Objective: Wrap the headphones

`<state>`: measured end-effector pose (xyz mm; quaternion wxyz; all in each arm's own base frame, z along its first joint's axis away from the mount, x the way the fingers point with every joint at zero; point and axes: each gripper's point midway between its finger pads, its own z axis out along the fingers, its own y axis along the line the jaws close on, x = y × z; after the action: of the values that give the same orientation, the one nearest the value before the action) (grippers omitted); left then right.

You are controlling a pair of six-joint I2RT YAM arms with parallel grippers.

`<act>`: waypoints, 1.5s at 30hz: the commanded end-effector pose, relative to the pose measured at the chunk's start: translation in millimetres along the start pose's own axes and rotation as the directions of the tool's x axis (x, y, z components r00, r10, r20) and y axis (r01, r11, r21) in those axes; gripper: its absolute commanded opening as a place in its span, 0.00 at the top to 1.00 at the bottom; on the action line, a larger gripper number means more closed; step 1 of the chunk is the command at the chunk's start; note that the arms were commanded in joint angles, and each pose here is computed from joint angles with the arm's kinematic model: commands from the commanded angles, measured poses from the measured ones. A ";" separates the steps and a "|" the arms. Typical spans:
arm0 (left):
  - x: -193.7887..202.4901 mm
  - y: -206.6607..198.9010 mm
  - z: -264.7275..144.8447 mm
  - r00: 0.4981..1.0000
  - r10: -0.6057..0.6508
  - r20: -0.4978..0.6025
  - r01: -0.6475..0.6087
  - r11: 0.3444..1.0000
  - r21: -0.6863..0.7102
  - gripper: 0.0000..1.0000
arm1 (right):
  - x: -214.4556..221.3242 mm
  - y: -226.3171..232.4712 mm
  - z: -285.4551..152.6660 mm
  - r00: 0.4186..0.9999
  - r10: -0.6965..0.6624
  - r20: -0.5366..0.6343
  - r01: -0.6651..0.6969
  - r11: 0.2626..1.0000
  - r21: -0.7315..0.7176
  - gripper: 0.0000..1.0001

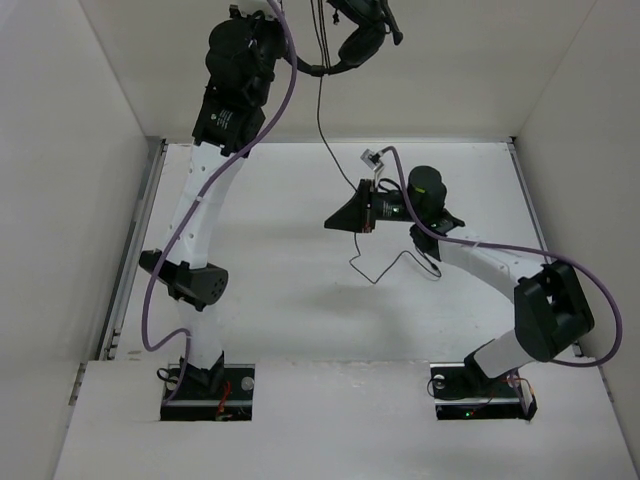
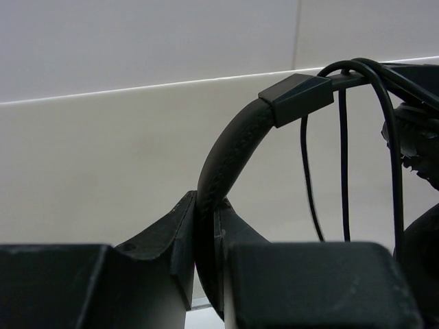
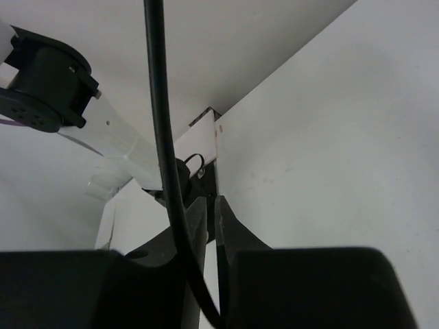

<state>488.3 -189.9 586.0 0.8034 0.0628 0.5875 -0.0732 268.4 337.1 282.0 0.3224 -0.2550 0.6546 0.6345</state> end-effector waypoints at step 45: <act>196.3 -59.3 -90.4 0.866 0.306 -0.396 -0.161 0.920 0.358 0.99 | -236.6 -46.1 -143.5 0.355 -0.695 -0.625 0.799 -0.121 0.588 1.00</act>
<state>483.5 -224.3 320.6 0.5925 0.2743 0.7573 0.0157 415.6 196.8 403.9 0.6246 -0.4518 0.6369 0.0060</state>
